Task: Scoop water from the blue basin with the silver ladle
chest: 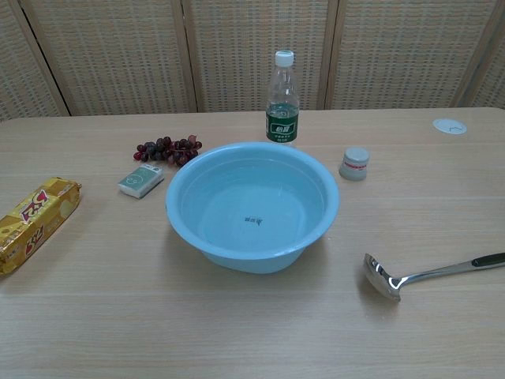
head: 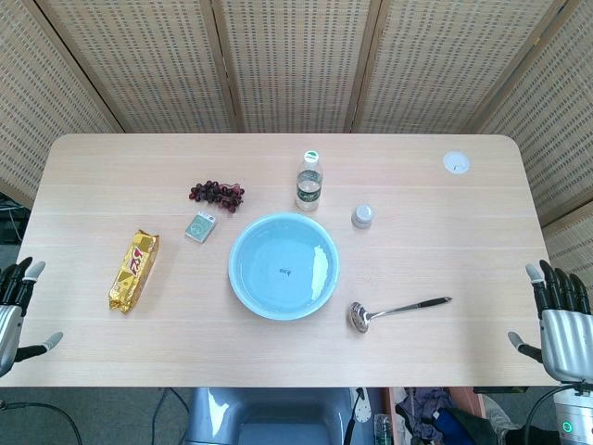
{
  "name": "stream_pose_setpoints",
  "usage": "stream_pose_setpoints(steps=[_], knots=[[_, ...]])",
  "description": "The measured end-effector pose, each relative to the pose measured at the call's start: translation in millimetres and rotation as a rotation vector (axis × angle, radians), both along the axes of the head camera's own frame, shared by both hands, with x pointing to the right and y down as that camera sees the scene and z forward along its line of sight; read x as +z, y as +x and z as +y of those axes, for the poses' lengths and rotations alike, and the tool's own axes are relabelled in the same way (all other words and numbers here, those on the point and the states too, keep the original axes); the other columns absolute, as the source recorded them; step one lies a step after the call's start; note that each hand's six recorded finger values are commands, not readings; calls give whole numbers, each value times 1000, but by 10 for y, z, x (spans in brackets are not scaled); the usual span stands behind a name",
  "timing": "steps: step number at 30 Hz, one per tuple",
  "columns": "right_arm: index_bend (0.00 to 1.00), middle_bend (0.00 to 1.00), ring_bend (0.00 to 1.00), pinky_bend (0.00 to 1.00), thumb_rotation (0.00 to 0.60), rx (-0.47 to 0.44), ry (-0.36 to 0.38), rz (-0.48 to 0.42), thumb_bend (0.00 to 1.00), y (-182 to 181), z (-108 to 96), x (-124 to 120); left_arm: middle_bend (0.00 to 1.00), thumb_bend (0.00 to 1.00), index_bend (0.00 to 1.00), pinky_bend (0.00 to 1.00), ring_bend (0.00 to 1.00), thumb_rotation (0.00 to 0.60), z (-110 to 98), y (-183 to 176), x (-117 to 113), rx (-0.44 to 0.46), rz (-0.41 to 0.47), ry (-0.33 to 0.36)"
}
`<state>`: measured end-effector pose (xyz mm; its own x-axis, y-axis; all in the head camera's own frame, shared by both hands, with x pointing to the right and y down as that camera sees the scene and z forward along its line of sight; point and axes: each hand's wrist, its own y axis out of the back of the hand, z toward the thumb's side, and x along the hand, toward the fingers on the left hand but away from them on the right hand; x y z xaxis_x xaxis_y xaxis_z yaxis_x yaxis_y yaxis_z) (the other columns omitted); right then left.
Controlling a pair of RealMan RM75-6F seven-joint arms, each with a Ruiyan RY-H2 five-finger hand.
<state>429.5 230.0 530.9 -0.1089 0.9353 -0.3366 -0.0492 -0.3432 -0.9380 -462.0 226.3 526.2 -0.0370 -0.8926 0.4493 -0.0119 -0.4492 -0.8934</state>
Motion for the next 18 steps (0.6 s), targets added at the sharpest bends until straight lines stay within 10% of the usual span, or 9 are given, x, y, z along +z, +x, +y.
stream_pose_setpoints(steps=[10, 15, 18], knots=[[0, 59, 65, 3, 600, -21, -41, 8, 0, -41, 17, 73, 0, 0, 0, 0, 0, 600, -8, -6, -19, -6, 5, 5], [0, 594, 621, 764, 600, -104, -97, 24, 0, -158, -45, 245, 0, 0, 0, 0, 0, 600, -29, -17, -62, -12, 10, 22], [18, 759, 766, 960, 600, -180, -147, 21, 0, -271, -111, 404, 0, 0, 0, 0, 0, 600, -40, -10, -63, -12, 11, 24]])
